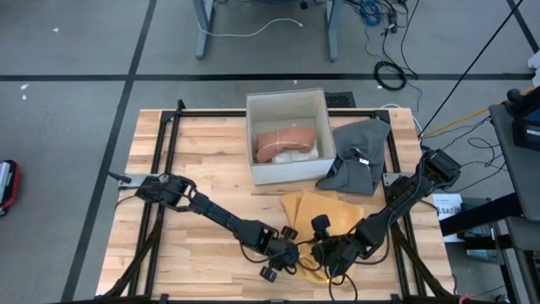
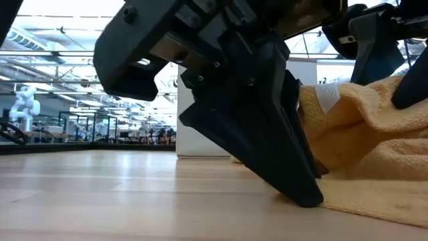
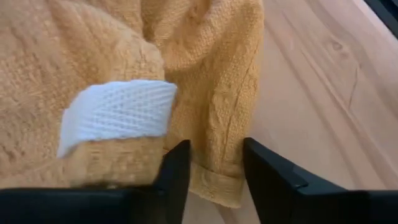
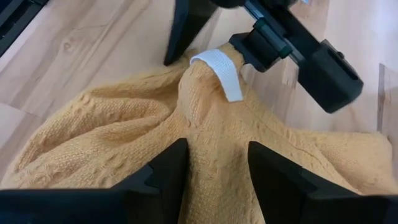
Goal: Fold towel
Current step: Fold the orange towel
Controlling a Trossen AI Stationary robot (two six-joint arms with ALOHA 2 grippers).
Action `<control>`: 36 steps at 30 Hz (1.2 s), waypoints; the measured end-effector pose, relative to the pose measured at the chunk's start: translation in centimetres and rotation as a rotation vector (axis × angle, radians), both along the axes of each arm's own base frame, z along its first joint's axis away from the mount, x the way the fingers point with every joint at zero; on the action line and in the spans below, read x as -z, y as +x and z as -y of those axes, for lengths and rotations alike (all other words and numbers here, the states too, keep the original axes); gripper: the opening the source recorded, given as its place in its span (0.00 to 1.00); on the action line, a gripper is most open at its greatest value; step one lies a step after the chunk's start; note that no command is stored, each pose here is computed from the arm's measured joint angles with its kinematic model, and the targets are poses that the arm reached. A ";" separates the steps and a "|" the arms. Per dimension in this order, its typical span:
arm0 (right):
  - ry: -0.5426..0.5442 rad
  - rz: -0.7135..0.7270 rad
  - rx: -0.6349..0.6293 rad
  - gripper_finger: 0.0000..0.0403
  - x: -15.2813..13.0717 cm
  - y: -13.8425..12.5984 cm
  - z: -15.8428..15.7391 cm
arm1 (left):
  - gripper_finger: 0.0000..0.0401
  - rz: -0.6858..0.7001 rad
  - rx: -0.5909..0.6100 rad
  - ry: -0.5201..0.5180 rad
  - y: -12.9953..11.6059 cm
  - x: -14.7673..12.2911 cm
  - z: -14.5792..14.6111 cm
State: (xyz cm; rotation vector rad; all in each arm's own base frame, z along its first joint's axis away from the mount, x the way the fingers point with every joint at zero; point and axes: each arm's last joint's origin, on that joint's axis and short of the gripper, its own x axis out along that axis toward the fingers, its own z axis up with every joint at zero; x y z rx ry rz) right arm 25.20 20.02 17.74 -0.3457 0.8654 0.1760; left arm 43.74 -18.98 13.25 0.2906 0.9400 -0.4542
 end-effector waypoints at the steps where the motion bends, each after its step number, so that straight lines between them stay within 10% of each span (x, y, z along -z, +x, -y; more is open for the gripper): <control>1: -0.004 0.000 -0.004 0.39 0.0 0.0 0.0 | 0.34 -0.005 -0.002 0.002 0.0 0.0 -0.1; 11: -0.007 0.016 -0.018 0.39 -0.5 0.1 0.2 | 0.03 -0.069 -0.030 0.032 -0.3 0.3 -0.8; 36: 0.114 0.346 -0.134 0.39 -8.1 -0.9 1.0 | 0.04 -0.165 -0.073 -0.184 -0.7 0.3 0.2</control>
